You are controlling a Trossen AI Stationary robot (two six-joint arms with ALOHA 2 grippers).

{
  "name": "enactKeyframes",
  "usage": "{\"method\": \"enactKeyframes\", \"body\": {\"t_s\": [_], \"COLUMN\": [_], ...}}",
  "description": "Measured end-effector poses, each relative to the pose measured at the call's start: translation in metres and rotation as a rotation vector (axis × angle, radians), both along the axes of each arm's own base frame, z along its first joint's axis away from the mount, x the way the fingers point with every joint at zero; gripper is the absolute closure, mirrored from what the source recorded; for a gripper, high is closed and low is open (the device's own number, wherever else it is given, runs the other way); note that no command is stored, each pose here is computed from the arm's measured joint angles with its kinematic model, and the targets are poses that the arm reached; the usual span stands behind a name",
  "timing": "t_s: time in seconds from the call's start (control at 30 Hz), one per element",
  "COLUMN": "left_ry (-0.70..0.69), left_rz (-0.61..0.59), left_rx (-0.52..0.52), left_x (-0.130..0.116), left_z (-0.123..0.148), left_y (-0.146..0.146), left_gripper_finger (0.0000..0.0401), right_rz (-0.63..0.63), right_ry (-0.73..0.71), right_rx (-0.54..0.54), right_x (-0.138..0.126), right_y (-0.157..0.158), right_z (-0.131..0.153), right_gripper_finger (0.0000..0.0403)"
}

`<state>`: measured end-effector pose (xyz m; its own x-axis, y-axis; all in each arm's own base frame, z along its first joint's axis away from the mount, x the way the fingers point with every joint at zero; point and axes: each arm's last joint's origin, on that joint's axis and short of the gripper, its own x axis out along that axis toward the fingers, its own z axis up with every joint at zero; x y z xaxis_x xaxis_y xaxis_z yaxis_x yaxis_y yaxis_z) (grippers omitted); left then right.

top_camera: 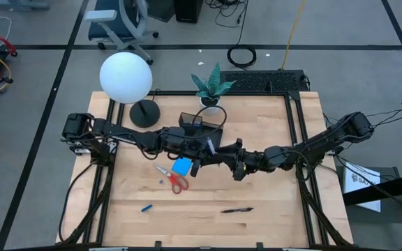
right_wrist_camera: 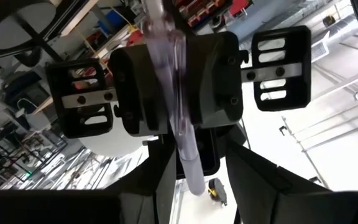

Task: Pick and place office supplies into organizer
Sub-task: Put the purple pen into the desk organizer

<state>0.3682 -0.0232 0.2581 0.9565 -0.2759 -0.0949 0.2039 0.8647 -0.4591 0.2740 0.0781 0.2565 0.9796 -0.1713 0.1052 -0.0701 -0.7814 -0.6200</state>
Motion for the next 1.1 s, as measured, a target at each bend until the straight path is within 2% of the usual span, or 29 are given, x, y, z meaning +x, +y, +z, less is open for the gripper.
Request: {"method": "enactKeyframes", "body": {"t_s": [0.33,0.6,0.77,0.93,1.1], "left_ry": [-0.007,-0.01,-0.013,-0.009,0.0], "left_rz": [-0.003,0.0,0.006,-0.003,-0.009], "left_rx": [0.002,0.002,0.003,0.011,0.015], "left_x": [0.0,0.0,0.0,-0.001,-0.001], "left_z": [0.001,0.001,0.001,0.001,0.0], "left_y": [-0.001,-0.001,-0.001,-0.004,-0.006], "left_gripper_finger": [0.0359,0.0359,0.0359,0.0359,0.0359], "right_rz": [0.031,-0.004,0.024,0.001,-0.033], "right_ry": [0.012,0.016,0.03,0.004,-0.011], "right_rx": [-0.004,-0.004,-0.001,0.008,0.016], "right_x": [0.002,0.006,0.017,0.033,0.04], "right_y": [-0.004,-0.016,-0.016,-0.013,-0.012], "right_z": [-0.001,0.0,0.002,0.005,0.001], "right_gripper_finger": [0.0273,0.0273,0.0273,0.0273,0.0303]}}
